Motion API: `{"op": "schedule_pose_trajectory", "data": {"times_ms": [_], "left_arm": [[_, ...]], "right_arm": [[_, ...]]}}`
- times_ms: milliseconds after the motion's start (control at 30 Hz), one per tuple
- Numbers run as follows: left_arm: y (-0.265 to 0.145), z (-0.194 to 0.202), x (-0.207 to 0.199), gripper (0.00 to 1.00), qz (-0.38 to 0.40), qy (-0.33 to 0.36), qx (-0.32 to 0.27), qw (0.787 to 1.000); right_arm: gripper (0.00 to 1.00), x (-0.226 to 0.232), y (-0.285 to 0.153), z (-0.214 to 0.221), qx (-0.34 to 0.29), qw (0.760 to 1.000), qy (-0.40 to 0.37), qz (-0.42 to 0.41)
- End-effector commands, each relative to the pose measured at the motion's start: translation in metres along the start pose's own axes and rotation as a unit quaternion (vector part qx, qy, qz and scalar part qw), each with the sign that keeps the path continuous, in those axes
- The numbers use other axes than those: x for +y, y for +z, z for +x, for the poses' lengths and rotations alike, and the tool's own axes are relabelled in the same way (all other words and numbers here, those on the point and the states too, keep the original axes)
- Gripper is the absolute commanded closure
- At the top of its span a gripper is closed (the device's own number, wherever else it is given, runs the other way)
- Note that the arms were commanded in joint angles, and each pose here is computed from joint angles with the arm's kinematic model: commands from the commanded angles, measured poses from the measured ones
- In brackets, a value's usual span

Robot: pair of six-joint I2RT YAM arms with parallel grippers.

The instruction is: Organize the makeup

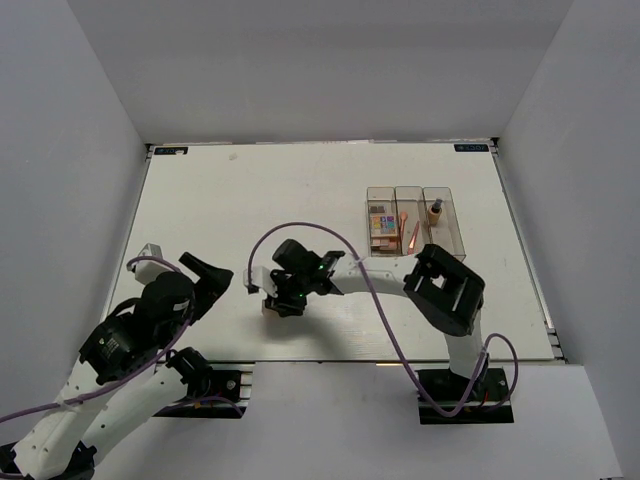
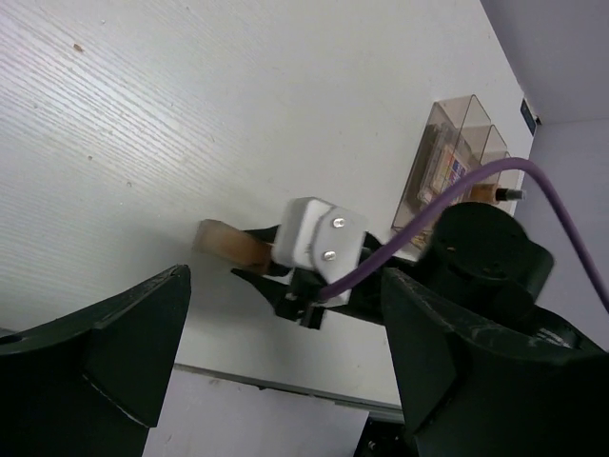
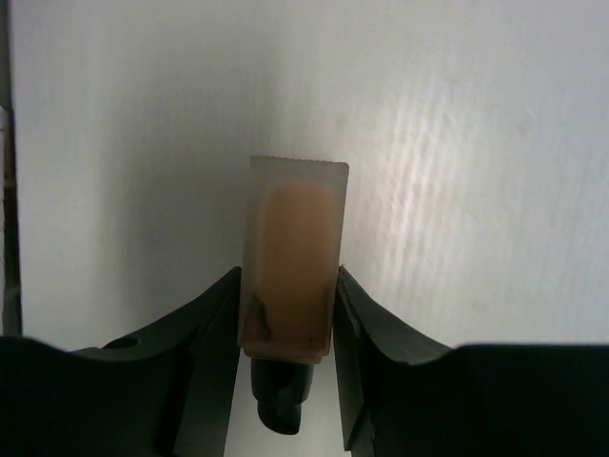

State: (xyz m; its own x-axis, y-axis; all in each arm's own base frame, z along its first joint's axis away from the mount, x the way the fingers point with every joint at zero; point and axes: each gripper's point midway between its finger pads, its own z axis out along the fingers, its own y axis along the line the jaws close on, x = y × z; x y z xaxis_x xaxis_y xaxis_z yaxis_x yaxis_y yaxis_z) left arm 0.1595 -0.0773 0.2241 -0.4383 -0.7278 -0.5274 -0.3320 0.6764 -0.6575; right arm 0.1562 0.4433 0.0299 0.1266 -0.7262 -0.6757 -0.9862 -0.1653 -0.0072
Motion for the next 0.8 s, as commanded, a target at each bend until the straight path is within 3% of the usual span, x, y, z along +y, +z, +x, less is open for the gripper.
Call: {"op": "schedule_pose_trajectory", "data": {"times_ms": [0,167,300,433,567,600,667,700,767], "left_arm": [[-0.003,-0.016,-0.005,0.1,0.003,-0.007,-0.033,0.999],[0.004,-0.016,-0.011,0.1,-0.001,0.004,-0.037,0.999],[0.017,-0.009,-0.017,0.09,0.005,0.013,-0.034,0.999],[0.031,0.002,-0.022,0.09,0.015,0.027,-0.024,0.999],[0.044,0.012,-0.031,0.09,0.025,0.038,-0.011,0.999],[0.047,0.016,-0.03,0.09,0.025,0.046,-0.006,0.999],[0.054,0.02,-0.036,0.09,0.029,0.05,0.001,0.998],[0.057,0.022,-0.037,0.09,0.03,0.058,0.003,0.998],[0.063,0.026,-0.042,0.08,0.032,0.064,0.011,0.997]], "right_arm": [[1.0,-0.036,-0.049,-0.022,-0.04,0.998,0.001,0.058],[1.0,-0.066,-0.11,-0.03,-0.063,0.991,0.019,0.118],[1.0,-0.109,-0.176,-0.01,-0.06,0.974,0.059,0.212],[1.0,-0.136,-0.227,0.031,-0.038,0.952,0.113,0.283],[1.0,-0.158,-0.29,0.094,-0.018,0.912,0.19,0.364],[1.0,-0.163,-0.31,0.109,-0.014,0.892,0.215,0.397],[1.0,-0.159,-0.318,0.129,-0.004,0.881,0.24,0.408],[1.0,-0.161,-0.338,0.148,-0.004,0.863,0.267,0.429],[1.0,-0.151,-0.338,0.167,0.009,0.857,0.289,0.426]]}}
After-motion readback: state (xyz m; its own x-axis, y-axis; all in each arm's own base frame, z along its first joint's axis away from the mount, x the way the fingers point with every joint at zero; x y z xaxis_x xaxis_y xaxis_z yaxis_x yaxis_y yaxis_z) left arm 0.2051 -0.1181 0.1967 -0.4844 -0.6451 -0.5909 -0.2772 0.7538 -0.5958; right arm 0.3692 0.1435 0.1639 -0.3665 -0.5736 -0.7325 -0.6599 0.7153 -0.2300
